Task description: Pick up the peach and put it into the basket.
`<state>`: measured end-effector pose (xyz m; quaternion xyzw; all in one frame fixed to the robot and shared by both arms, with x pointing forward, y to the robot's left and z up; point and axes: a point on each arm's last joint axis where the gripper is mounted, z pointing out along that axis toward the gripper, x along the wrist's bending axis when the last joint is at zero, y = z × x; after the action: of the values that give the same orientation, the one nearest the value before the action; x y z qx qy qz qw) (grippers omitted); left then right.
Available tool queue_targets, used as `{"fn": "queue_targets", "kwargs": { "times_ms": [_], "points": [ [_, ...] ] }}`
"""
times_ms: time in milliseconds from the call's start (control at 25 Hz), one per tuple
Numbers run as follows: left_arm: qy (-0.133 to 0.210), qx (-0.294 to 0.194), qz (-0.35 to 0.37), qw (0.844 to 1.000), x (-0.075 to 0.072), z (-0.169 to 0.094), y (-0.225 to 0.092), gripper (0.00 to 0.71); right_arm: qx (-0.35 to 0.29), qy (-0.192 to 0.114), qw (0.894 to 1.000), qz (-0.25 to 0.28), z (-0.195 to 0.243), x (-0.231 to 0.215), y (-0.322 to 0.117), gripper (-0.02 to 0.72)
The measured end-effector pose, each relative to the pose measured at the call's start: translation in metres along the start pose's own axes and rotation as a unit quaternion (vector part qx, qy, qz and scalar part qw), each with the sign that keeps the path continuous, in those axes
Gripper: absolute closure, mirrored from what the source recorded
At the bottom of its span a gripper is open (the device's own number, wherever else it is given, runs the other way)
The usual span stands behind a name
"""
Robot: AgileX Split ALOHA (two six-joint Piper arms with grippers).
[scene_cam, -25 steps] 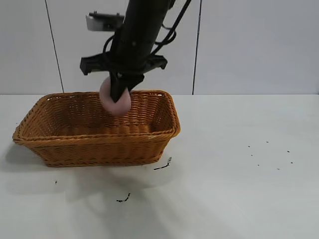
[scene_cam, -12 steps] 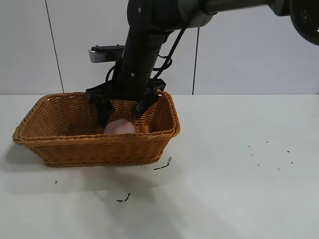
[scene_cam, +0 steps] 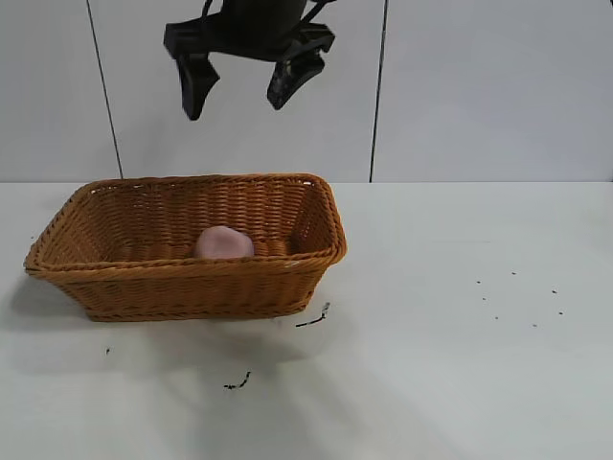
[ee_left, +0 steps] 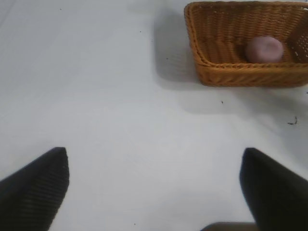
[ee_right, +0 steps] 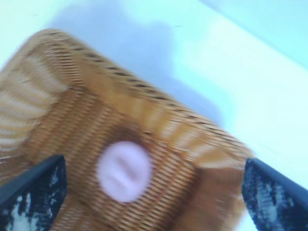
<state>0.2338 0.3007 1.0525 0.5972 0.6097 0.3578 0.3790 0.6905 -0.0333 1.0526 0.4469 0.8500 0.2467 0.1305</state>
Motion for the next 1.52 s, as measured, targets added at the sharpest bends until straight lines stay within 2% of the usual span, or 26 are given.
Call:
{"fn": "queue_targets", "kwargs": {
  "times_ms": [240, 400, 480, 640, 880, 1120, 1320, 1520],
  "points": [
    [0.0, 0.0, 0.0, 1.0, 0.0, 0.0, 0.0, 0.017, 0.008, -0.06, 0.994, 0.085, -0.011, -0.108, -0.017, 0.015],
    [0.0, 0.0, 0.0, 1.0, 0.0, 0.0, 0.0, 0.017, 0.009, -0.106, 0.982, 0.154, -0.027, -0.187, -0.042, 0.015],
    [0.0, 0.0, 0.0, 1.0, 0.0, 0.0, 0.0, 0.017, 0.008, -0.12, 0.975, 0.185, -0.035, -0.217, -0.055, 0.015],
    [0.0, 0.0, 0.0, 1.0, 0.0, 0.0, 0.0, 0.017, 0.012, -0.128, 0.967, 0.221, -0.043, -0.244, -0.072, 0.015],
    [0.0, 0.0, 0.0, 1.0, 0.0, 0.0, 0.0, 0.017, 0.044, -0.118, 0.965, 0.228, -0.058, -0.233, -0.085, 0.015],
    [0.0, 0.0, 0.0, 1.0, 0.0, 0.0, 0.0, 0.017, 0.065, -0.108, 0.964, 0.233, -0.127, -0.193, -0.113, 0.015],
    [0.0, 0.0, 0.0, 1.0, 0.0, 0.0, 0.0, 0.017, 0.091, -0.101, 0.961, 0.239, -0.184, -0.141, -0.17, 0.008],
    [0.0, 0.0, 0.0, 1.0, 0.0, 0.0, 0.0, 0.017, 0.107, -0.097, 0.959, 0.243, -0.224, -0.08, -0.254, 0.008]
  ]
}}
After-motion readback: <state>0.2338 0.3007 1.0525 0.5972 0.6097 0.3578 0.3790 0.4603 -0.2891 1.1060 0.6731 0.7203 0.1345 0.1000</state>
